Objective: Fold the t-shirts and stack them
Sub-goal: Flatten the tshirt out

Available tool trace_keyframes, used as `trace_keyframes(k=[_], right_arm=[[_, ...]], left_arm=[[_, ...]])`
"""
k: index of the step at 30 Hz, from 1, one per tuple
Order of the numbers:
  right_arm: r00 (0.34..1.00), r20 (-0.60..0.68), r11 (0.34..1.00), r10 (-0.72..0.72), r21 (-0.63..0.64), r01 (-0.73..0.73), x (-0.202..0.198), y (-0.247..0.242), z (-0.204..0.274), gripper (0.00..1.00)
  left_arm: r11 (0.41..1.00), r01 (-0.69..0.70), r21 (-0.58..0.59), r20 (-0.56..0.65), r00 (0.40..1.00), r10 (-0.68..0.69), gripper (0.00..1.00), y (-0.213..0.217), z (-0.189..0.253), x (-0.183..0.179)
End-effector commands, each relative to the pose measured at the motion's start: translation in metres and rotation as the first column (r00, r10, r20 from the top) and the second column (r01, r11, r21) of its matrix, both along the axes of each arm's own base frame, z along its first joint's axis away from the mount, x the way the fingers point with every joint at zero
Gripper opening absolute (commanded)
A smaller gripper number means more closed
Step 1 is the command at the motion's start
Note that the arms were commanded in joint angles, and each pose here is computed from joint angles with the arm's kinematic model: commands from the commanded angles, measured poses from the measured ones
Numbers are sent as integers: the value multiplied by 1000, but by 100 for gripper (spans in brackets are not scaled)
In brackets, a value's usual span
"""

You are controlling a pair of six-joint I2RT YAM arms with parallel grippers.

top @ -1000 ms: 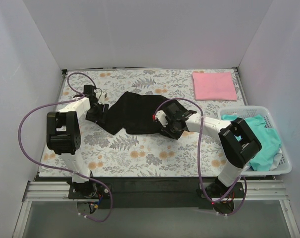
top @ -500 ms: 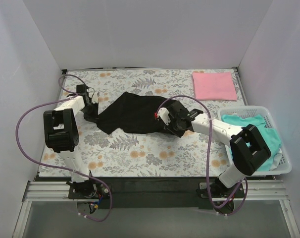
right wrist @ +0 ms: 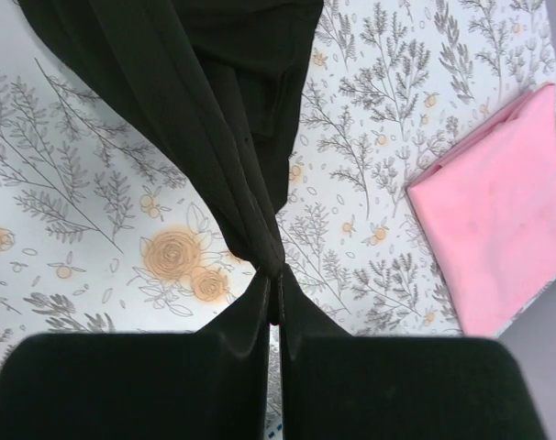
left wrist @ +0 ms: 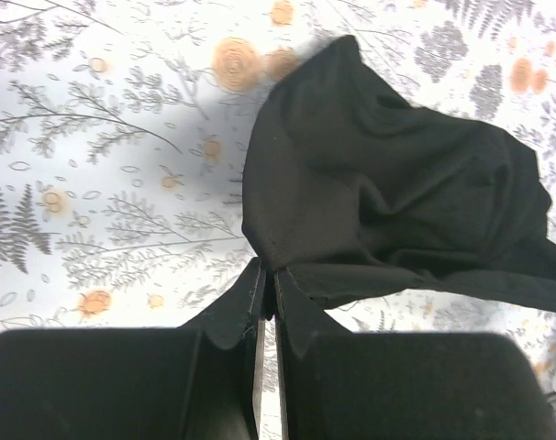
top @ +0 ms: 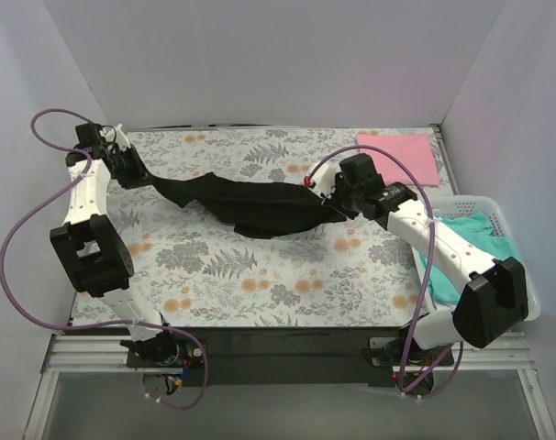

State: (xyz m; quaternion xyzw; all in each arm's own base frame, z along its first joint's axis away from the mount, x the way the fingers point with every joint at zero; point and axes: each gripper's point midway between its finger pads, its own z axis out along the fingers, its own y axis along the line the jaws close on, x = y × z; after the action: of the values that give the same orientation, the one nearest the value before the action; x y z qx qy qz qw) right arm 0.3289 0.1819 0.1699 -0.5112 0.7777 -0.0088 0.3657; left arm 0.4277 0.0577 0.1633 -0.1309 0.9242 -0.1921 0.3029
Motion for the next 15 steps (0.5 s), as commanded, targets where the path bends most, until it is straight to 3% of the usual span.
trace_keyframes(k=[1, 6, 10, 15], right_arm=[[998, 44, 998, 54, -30, -52, 3, -10, 14, 1], [992, -17, 992, 125, -14, -125, -23, -10, 3, 1], [989, 55, 990, 137, -26, -136, -25, -17, 22, 1], [976, 212, 999, 46, -25, -42, 19, -28, 81, 1]], left_arm=[[999, -3, -46, 22, 1000, 4, 0, -15, 27, -13], [999, 2, -42, -44, 999, -4, 0, -18, 16, -37], [1000, -2, 4, 66, 998, 2, 0, -17, 46, -43], [999, -39, -7, 176, 984, 40, 0, -17, 91, -30]])
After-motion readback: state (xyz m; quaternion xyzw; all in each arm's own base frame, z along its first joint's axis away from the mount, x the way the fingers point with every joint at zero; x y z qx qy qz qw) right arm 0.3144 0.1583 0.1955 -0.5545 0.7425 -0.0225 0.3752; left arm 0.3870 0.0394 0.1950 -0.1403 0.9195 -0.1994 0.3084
